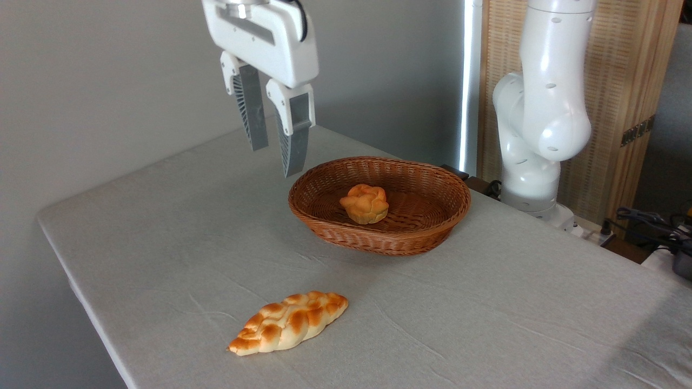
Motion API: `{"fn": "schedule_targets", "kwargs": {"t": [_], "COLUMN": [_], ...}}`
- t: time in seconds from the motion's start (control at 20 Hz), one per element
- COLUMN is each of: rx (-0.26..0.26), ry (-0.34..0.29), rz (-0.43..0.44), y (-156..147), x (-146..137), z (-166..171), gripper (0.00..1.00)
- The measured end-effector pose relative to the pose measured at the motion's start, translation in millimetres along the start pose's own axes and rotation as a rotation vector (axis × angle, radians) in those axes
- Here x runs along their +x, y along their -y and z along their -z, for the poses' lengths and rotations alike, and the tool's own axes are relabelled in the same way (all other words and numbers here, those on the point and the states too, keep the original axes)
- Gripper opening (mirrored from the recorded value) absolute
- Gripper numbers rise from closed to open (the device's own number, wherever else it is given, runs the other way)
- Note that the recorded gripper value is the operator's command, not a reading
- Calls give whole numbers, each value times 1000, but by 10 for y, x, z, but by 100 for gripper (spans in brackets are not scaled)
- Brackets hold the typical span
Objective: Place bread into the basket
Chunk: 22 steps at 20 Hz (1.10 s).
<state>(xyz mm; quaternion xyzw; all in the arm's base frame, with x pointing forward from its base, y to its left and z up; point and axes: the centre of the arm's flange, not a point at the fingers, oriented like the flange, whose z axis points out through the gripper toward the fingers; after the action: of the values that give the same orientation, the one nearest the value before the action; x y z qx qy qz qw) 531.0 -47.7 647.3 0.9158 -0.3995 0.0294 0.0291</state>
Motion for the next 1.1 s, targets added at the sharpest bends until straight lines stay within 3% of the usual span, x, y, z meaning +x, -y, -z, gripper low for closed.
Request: {"fn": "schedule_targets", "kwargs": {"t": [0.15,0.35,0.6,1.1], "rx": [5,9,11,13], "ry": [25,22,29,32], "rz": [12,43,8,23], "y": [66,189,30,88], "x": [94,-10,131,87], "z": [-55,-17,-33,-38], "gripper": [100,100,100,100]}}
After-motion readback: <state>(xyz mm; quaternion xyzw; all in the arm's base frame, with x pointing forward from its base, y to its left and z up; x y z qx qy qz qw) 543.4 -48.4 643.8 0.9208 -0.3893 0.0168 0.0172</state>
